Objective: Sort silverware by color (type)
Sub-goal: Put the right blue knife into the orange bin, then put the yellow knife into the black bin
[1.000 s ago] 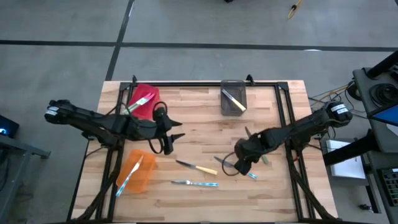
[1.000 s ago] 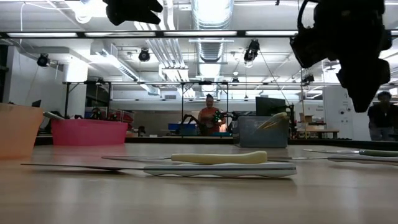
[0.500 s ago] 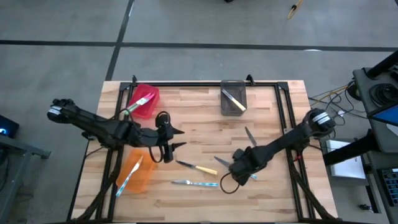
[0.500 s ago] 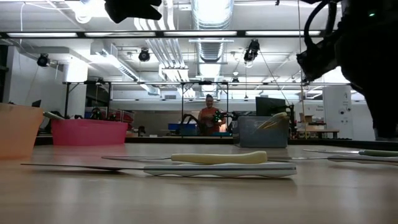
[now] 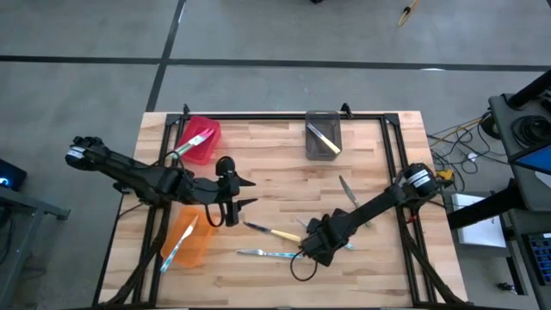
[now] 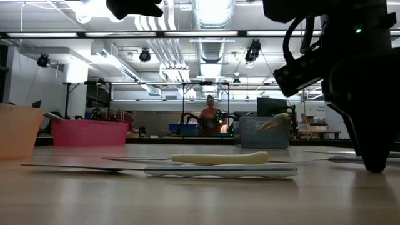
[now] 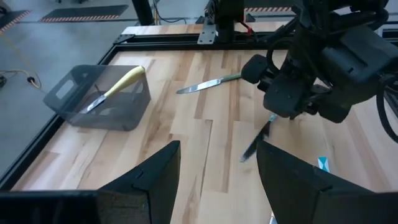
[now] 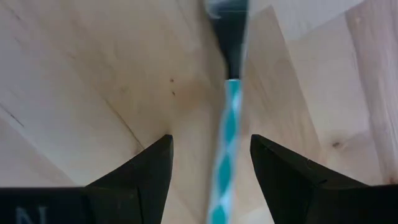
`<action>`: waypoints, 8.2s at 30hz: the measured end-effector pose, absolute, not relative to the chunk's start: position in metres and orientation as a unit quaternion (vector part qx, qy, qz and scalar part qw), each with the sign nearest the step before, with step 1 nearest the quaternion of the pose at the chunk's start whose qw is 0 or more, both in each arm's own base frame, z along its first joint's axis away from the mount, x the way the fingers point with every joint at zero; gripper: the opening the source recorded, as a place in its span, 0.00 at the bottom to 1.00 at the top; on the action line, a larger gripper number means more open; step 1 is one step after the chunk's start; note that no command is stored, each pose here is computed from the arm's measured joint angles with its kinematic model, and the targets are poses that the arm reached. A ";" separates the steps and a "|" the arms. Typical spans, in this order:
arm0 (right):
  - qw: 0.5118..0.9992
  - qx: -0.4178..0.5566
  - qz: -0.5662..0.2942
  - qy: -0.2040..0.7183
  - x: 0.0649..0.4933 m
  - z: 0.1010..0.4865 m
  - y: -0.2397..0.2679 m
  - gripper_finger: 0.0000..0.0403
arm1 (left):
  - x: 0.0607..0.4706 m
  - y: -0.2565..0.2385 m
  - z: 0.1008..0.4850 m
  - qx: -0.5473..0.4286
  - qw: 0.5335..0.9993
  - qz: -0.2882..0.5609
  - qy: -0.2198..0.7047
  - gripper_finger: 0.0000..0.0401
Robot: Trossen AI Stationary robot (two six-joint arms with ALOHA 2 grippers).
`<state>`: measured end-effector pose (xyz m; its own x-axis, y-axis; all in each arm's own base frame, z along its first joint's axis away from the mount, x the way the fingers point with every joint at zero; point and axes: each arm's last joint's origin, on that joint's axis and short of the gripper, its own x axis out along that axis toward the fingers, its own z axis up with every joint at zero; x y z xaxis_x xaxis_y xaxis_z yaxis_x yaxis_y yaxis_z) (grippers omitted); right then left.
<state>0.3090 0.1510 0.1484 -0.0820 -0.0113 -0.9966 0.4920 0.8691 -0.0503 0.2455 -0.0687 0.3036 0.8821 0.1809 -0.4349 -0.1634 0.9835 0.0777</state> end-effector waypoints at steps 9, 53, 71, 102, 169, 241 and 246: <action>0.656 0.168 -0.189 0.711 0.311 0.147 0.146 0.41 | 0.248 -0.069 0.307 0.022 0.975 0.086 0.206 0.48; 0.981 -0.119 0.151 -0.034 0.243 0.255 0.083 0.04 | 0.287 -0.096 0.305 -0.016 1.000 -0.026 0.001 0.48; 0.964 -0.154 0.172 -0.135 0.243 0.274 0.079 0.04 | 0.368 -0.127 0.272 0.008 0.998 0.061 -0.024 0.48; 0.973 -0.160 0.101 -0.131 0.248 0.280 0.064 0.24 | 0.385 -0.139 0.312 0.017 0.980 0.169 0.108 0.07; 0.989 -0.141 -0.024 -0.040 0.226 0.287 0.050 0.44 | 0.197 -0.196 0.255 -0.299 0.358 0.337 0.818 0.09; 0.997 -0.067 -0.019 -0.016 0.229 0.294 0.051 0.44 | 0.273 -0.156 0.299 -0.115 0.765 0.193 0.603 0.09; 0.999 -0.022 -0.017 0.044 0.237 0.298 0.053 0.44 | 0.290 -0.151 0.284 0.002 0.810 0.093 0.579 0.03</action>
<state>0.2366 0.0530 0.2977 0.9956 -0.0362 -0.0867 0.0324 0.9985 -0.0451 0.2900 -0.1506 0.2840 0.3123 0.1538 -0.9374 -0.1488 0.9826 0.1116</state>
